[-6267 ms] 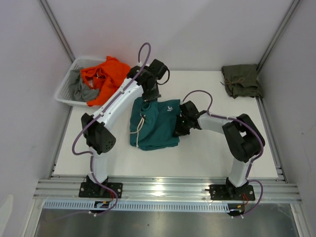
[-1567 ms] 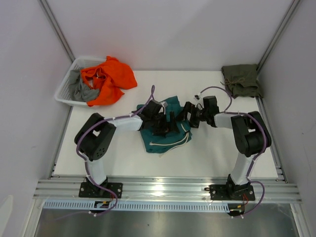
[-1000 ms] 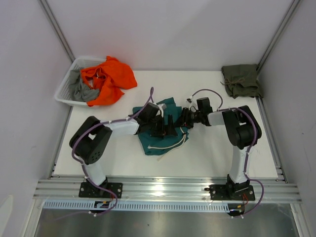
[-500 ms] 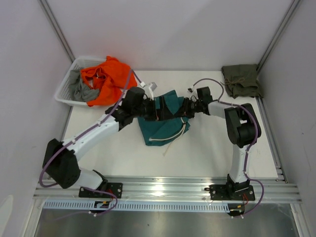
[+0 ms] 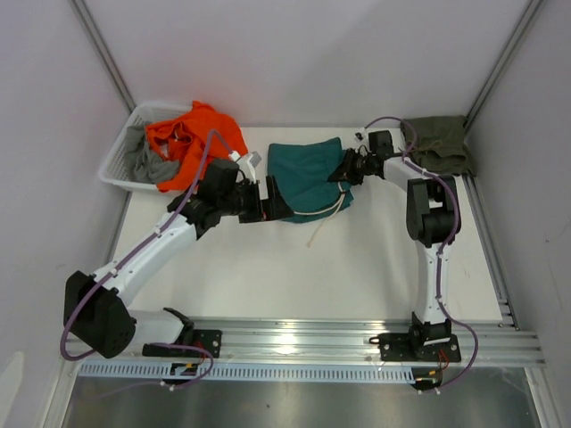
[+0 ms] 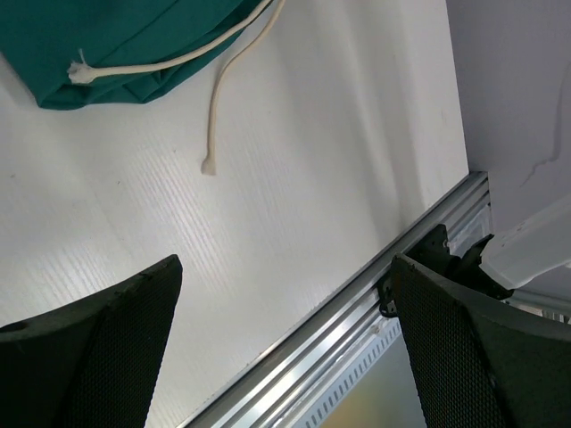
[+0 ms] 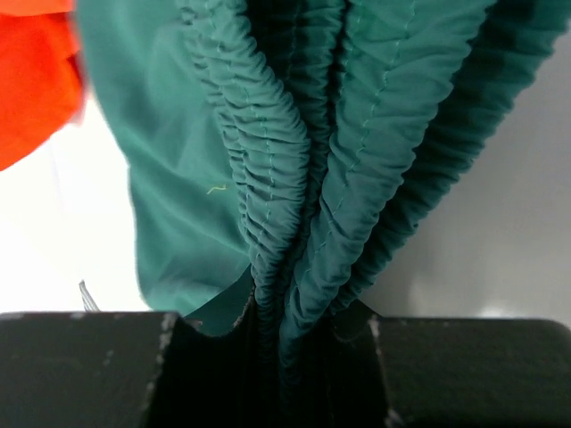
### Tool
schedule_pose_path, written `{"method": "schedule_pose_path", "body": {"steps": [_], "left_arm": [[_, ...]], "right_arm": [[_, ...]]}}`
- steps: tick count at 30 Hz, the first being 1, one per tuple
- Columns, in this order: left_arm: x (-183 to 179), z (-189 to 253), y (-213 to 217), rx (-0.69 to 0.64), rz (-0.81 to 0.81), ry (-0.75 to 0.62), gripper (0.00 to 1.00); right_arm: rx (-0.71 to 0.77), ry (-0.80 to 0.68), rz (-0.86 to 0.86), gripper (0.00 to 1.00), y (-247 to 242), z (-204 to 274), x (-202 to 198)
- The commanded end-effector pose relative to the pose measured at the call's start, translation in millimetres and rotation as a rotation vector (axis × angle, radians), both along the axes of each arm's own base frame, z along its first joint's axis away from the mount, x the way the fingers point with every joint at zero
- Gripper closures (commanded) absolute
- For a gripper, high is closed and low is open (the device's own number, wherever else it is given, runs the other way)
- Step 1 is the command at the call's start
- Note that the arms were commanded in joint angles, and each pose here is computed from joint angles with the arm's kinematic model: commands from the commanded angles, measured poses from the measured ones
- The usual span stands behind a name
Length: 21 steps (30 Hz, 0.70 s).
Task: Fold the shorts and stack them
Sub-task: Neatly place the folded shorts to the corner
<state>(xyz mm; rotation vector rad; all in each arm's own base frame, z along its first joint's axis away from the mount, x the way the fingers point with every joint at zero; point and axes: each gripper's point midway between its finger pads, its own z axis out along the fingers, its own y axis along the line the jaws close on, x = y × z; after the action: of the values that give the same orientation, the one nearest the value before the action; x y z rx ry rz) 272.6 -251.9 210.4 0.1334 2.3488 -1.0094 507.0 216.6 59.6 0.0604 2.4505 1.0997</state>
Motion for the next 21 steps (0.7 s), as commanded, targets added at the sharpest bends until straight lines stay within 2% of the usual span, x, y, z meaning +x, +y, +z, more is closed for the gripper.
{"method": "schedule_pose_path", "body": {"steps": [1, 5, 6, 8, 9, 13, 14, 16, 17, 19, 20, 21], "left_arm": [[-8, 9, 5, -0.008, -0.028, -0.033, 0.01], [-10, 9, 7, -0.006, -0.033, -0.036, 0.01], [-10, 9, 7, -0.007, -0.033, -0.037, 0.01], [-11, 6, 7, -0.007, -0.036, -0.03, 0.01], [-11, 6, 7, -0.009, -0.037, -0.031, 0.01], [-11, 4, 5, -0.015, -0.042, -0.028, 0.01], [-11, 4, 5, -0.014, -0.042, -0.026, 0.01], [-10, 6, 5, -0.014, -0.042, -0.033, 0.01], [-11, 6, 6, -0.013, -0.043, -0.033, 0.01], [-11, 8, 7, -0.009, -0.042, -0.045, 0.01], [-11, 8, 8, -0.008, -0.041, -0.046, 0.01], [-11, 6, 9, -0.001, -0.039, -0.047, 0.01]], "right_arm": [[-0.036, 0.026, 0.011, 1.0, -1, -4, 4], [-0.025, 0.031, -0.024, 1.0, -2, 0, 7], [-0.012, -0.006, -0.048, 1.0, -2, 6, 14], [-0.002, -0.038, -0.159, 1.0, -17, 16, 25], [0.052, -0.077, -0.23, 1.0, -19, 32, 40], [0.098, -0.149, -0.423, 1.0, -51, 67, 85], [0.117, -0.216, -0.438, 1.0, -55, 94, 110], [0.112, -0.244, -0.487, 1.0, -68, 114, 134], [0.135, -0.333, -0.52, 1.0, -83, 149, 160], [0.173, -0.379, -0.6, 1.0, -109, 180, 181], [0.2, -0.456, -0.653, 1.0, -134, 216, 191], [0.205, -0.506, -0.728, 1.0, -163, 230, 198]]}}
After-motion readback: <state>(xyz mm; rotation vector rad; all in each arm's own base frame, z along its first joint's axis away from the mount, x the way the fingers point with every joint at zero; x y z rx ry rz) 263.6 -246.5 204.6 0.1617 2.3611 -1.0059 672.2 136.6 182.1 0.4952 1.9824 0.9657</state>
